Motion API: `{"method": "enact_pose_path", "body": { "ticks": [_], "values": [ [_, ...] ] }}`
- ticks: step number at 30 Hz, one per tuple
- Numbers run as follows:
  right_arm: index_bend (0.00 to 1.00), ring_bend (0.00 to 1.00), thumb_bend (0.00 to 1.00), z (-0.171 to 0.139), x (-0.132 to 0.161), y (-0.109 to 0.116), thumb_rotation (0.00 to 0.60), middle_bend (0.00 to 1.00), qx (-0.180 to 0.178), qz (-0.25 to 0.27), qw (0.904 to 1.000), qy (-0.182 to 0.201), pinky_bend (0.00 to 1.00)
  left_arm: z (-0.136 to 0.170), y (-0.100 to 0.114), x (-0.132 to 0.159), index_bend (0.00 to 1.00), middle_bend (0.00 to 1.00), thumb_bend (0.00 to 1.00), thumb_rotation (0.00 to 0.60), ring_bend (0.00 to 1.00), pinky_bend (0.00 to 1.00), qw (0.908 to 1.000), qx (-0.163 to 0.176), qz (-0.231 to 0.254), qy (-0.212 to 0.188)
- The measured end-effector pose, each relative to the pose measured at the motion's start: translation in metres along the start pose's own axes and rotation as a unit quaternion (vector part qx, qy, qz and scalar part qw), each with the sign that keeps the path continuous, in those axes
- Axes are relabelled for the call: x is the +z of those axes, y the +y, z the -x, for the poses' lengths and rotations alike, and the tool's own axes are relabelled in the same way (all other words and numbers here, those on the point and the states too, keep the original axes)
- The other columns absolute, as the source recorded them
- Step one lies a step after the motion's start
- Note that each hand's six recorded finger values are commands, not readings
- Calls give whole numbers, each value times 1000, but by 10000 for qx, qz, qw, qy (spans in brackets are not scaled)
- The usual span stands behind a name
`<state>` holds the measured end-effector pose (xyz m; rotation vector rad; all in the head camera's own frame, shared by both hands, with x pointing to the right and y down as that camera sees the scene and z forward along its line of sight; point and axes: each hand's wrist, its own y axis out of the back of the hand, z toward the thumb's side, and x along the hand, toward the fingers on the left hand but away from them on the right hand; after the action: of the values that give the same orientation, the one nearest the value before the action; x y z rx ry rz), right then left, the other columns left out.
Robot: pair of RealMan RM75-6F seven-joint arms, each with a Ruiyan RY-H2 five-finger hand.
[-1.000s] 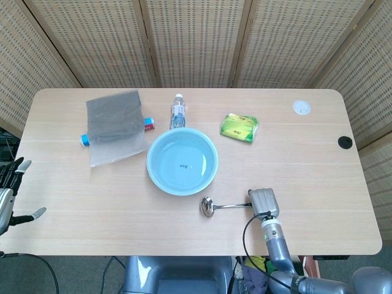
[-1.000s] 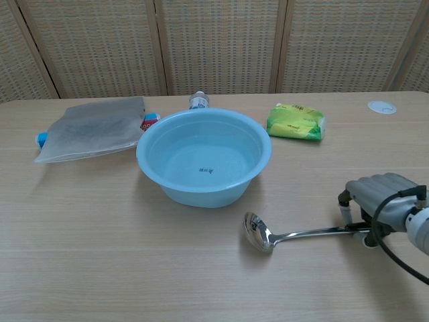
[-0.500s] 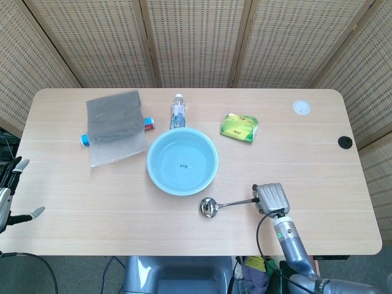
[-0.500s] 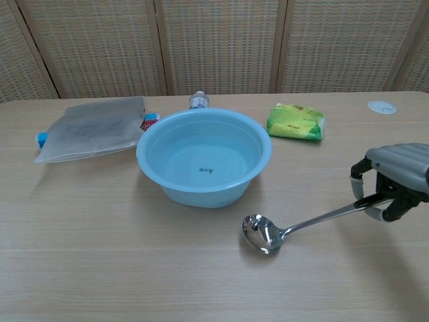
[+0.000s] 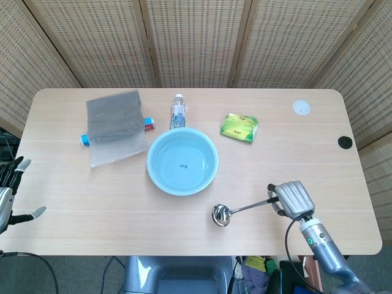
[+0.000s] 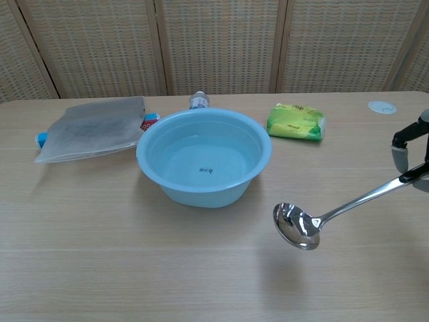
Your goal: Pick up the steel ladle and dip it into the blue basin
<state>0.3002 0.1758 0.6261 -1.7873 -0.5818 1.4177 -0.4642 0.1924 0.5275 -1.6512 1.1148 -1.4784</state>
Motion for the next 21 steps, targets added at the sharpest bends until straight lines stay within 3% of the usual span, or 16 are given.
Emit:
{"method": "enact_pose_path", "body": {
  "ticks": [8,21],
  "values": [
    [784,906,858,4,1,33,600,1000,-204,-33,9998,41,1000,-2,-2,0,0,0,0,600,0,0,10000,-36,-21,22],
    [787,909,868,69,25,114,600,1000,-695,-205,9966,-384,1000,-13,-5,-4,0,0,0,600,0,0,9999,-56,-46,112]
  ]
}}
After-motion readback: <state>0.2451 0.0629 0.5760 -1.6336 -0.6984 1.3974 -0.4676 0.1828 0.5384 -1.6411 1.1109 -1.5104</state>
